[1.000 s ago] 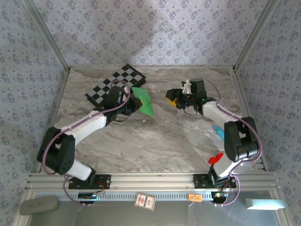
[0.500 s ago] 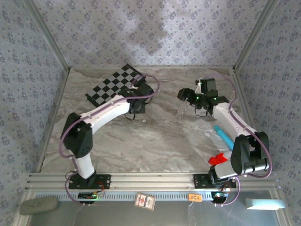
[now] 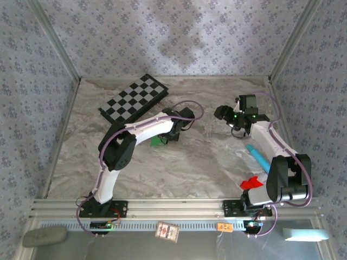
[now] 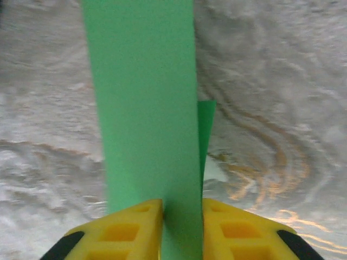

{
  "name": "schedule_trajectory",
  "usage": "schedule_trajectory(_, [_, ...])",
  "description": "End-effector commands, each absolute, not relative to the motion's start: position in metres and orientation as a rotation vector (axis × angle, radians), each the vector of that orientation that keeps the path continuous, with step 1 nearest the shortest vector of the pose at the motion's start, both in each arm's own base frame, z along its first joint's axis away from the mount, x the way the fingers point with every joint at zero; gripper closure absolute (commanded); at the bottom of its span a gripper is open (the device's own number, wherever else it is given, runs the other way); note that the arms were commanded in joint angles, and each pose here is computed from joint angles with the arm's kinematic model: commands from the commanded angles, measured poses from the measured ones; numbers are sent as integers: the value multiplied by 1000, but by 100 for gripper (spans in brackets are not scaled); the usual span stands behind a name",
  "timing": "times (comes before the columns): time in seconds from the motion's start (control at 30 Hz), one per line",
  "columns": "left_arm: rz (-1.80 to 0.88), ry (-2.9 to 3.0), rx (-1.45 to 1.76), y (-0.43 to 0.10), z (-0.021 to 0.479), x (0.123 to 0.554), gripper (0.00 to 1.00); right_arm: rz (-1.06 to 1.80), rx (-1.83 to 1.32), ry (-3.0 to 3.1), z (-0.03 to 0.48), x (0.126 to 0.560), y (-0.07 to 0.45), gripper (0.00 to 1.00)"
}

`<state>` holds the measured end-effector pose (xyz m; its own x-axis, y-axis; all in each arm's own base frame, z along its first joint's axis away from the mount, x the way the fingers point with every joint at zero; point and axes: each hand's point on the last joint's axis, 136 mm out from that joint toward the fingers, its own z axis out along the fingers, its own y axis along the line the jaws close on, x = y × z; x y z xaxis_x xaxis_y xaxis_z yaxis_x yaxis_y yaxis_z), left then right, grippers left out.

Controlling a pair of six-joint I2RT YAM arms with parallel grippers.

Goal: Fold a paper plane with a square sheet of paper (pick it up from the middle)
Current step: Turn over the paper at the center of the table.

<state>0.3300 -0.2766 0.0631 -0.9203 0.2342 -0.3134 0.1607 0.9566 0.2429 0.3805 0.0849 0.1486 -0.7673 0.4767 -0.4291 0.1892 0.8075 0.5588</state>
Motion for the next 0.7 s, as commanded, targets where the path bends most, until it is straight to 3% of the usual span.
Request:
schedule_trajectory(0.0, [-5, 2844, 290, -313, 60, 323, 66, 664, 522, 2418, 148, 378, 81, 25])
schedule_trajectory(0.2, [-487, 2859, 87, -328, 80, 327, 47, 733, 519, 2422, 146, 380, 92, 27])
schedule_trajectory(0.33, [-658, 2794, -64, -310, 106, 335, 38, 772, 446, 2468, 138, 379, 119, 28])
schedule_trajectory(0.67, [-844, 2604, -564, -201, 131, 345, 15, 968, 29, 2657, 108, 360, 269, 39])
